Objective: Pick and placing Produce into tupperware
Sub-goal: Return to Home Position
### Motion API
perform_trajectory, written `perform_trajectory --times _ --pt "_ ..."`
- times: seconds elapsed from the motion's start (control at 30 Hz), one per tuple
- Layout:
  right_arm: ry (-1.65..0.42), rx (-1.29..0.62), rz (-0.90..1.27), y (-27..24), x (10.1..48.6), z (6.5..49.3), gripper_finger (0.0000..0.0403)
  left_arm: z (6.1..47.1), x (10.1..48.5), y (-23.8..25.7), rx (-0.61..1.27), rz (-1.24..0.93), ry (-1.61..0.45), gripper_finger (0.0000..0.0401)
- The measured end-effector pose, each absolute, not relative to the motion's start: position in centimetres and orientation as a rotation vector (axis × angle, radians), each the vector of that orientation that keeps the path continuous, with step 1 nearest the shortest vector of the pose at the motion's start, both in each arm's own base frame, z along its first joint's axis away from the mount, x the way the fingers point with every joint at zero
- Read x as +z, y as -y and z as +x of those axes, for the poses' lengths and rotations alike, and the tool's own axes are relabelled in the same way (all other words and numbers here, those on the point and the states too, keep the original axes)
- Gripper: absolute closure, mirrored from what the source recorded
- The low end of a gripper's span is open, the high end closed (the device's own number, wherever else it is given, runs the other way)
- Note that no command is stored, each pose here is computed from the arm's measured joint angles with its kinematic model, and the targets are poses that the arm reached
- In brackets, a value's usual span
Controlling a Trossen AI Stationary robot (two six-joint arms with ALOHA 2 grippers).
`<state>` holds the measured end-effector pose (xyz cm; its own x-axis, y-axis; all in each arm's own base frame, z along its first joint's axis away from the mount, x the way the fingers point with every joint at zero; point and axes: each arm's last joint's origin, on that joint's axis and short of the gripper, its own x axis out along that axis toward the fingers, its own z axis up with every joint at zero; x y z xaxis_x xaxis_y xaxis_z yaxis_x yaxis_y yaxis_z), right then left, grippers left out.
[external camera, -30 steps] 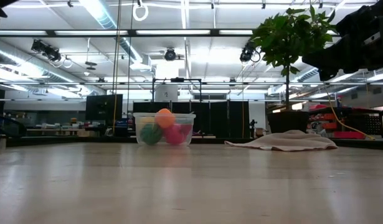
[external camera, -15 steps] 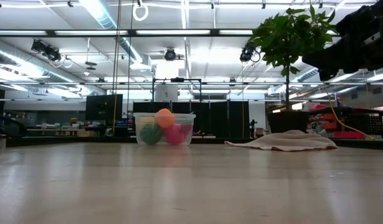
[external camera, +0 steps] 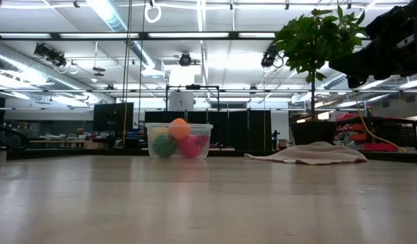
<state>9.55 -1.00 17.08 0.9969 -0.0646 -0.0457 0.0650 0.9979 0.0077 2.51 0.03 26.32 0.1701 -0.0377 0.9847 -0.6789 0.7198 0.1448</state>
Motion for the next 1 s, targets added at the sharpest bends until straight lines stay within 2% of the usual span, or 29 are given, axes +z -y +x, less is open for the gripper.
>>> perform_trajectory --times 0.1,0.27,0.43,0.6,0.77,1.0 --pt "-0.047 -0.065 0.009 1.0 17.1 9.6 0.0389 3.7 26.0 -0.1 0.416 0.593 1.216 0.0391" --pt "-0.052 -0.065 0.010 1.0 17.0 9.6 0.0389 6.8 24.3 -0.5 0.296 0.501 0.856 0.0396" --pt "-0.052 -0.065 0.010 1.0 17.0 9.6 0.0389 9.2 21.5 -0.6 0.117 0.192 0.510 0.0390" --pt "-0.052 -0.065 0.010 1.0 17.0 9.6 0.0389 10.2 19.1 -0.6 0.047 -0.050 0.245 0.0396" --pt "-0.052 -0.065 0.010 1.0 17.0 9.6 0.0389 10.4 17.9 -0.7 0.043 -0.131 0.121 0.0385" --pt "-0.052 -0.065 0.009 1.0 17.0 9.6 0.0389 10.4 17.6 -0.8 0.103 -0.089 0.100 0.0396"
